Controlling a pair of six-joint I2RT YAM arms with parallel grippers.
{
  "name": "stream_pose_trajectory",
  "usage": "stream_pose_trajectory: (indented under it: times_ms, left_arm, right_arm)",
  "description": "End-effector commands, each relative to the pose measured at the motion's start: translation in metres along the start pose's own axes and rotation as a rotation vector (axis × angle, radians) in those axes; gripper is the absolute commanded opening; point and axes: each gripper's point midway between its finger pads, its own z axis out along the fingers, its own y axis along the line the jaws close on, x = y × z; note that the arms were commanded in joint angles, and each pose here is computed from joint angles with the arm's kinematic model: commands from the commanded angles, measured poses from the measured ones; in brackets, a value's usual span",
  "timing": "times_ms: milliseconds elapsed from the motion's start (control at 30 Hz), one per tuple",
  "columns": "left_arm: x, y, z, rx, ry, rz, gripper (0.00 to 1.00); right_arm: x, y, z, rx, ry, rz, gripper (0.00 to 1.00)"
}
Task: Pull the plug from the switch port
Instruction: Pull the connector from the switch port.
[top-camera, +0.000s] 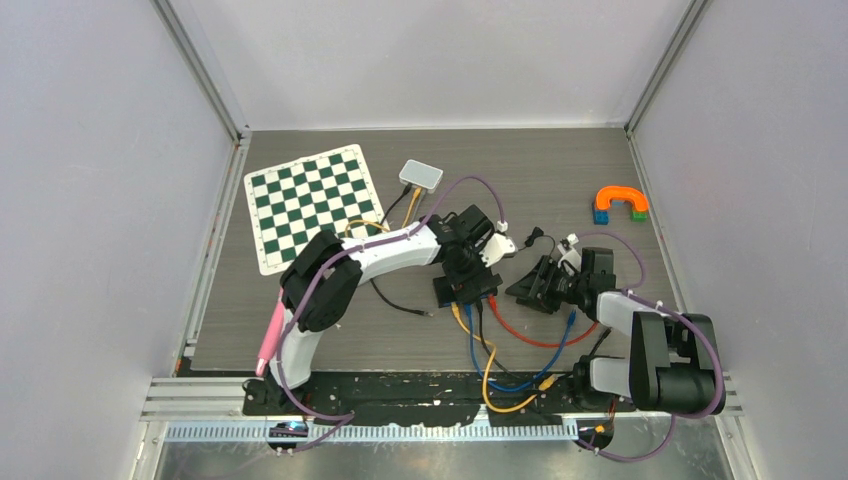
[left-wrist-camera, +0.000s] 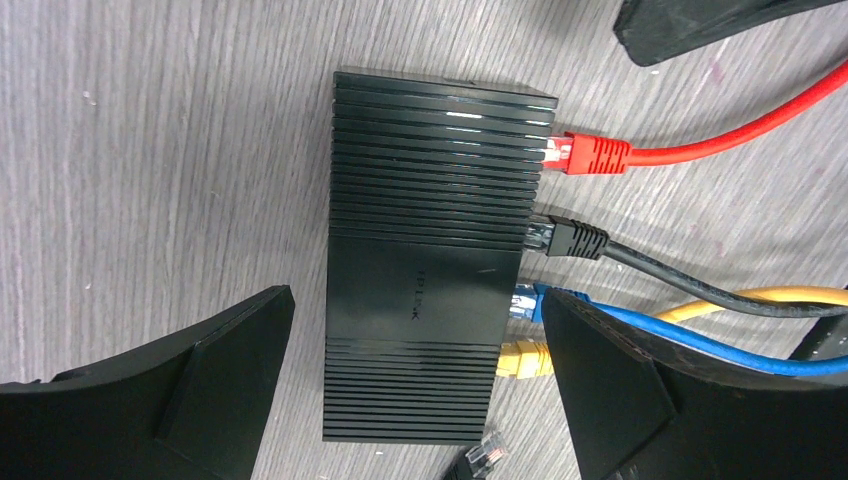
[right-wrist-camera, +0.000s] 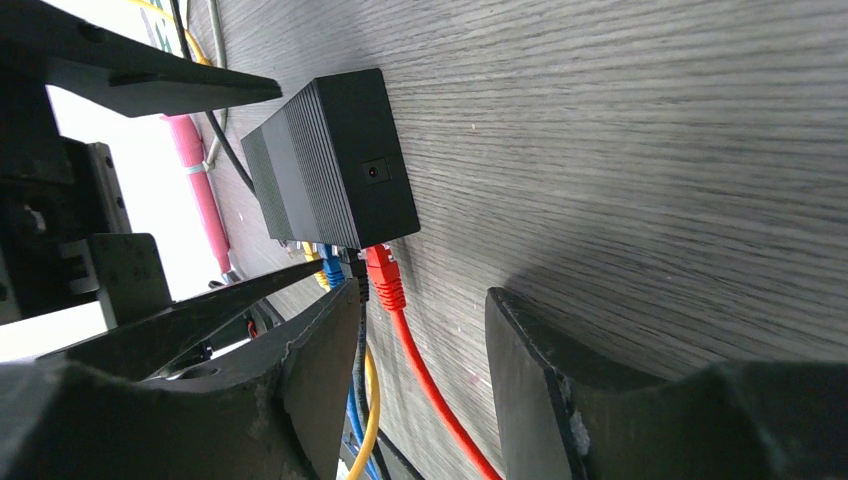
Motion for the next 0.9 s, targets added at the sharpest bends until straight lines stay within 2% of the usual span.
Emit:
stream_pose_trajectory:
  times_ms: [0, 433, 633, 867]
  left_arm:
    - [-0.008, 0.000, 0.001, -0.003, -0.009, 0.021, 1.00]
    - [-0.023, -0.001, 0.002, 0.015, -0.046, 0.017, 0.97]
    - [-0.012, -0.005, 0.009, 0.037, -0.006, 0.014, 0.83]
    - [-0.012, -0.005, 0.010, 0.038, -0.014, 0.015, 0.74]
  right_arm:
    - [-0.002, 0.007, 0.003, -0.039, -0.003, -0.028, 0.56]
    - [0.003, 0.007, 0.008, -0.045, 0.021, -0.032, 0.55]
    - [0.004, 0.006, 0.010, -0.045, 0.030, -0.033, 0.53]
    - [0.009, 0.009, 0.016, -0.055, 0.053, -0.040, 0.49]
